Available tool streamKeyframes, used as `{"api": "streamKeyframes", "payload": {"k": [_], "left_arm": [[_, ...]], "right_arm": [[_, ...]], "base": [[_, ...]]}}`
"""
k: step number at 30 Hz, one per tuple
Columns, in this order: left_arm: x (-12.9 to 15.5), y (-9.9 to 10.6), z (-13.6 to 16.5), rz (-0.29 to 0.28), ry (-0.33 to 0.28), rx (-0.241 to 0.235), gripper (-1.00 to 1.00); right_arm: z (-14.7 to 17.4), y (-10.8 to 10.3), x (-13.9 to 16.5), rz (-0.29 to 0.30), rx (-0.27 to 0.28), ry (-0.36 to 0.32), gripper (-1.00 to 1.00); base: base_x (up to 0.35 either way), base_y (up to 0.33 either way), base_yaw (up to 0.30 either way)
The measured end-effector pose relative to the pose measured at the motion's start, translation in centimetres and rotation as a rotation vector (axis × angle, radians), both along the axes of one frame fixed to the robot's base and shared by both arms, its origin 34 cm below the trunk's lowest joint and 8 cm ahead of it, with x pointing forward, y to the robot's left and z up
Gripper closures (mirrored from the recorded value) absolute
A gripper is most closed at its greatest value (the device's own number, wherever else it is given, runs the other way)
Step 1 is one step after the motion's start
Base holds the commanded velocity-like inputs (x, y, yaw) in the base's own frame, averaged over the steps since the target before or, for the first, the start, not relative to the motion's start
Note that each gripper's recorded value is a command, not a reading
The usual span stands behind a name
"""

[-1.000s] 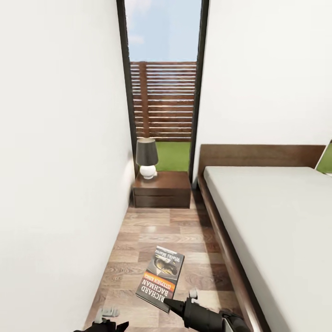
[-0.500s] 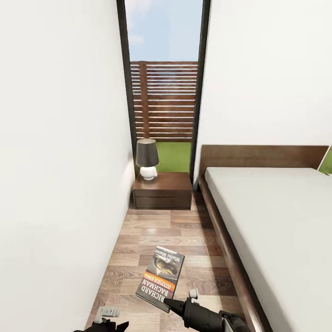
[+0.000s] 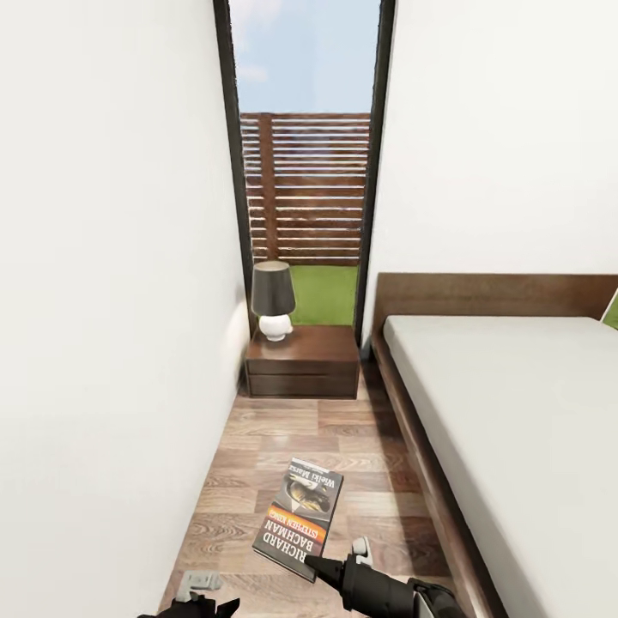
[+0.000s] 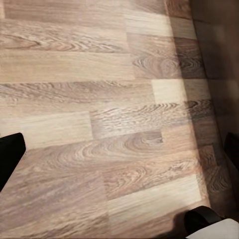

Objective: In the bedroom, move the book from the bed onto either nightstand, and place the two sandals side by side next to the bed.

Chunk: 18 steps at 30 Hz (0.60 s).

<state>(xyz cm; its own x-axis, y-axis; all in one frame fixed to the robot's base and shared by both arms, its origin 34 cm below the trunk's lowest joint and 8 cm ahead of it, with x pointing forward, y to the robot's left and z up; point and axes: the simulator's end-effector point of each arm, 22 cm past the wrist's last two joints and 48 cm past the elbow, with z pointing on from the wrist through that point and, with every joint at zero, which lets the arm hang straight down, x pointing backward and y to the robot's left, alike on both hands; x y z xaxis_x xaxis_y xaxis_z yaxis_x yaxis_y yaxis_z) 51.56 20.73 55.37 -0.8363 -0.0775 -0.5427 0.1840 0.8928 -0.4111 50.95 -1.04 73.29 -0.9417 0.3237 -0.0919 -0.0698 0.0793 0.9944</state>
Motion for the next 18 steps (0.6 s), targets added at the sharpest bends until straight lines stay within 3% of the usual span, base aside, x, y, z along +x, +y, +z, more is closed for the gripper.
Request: {"api": "streamKeyframes", "payload": {"k": [18], "left_arm": [[0.0, 0.0, 0.0, 0.0, 0.0, 0.0, -1.0]], "right_arm": [[-0.01, 0.0, -0.01, 0.001, -0.001, -0.001, 1.0]], "base": [[0.32, 0.0, 0.0]]}}
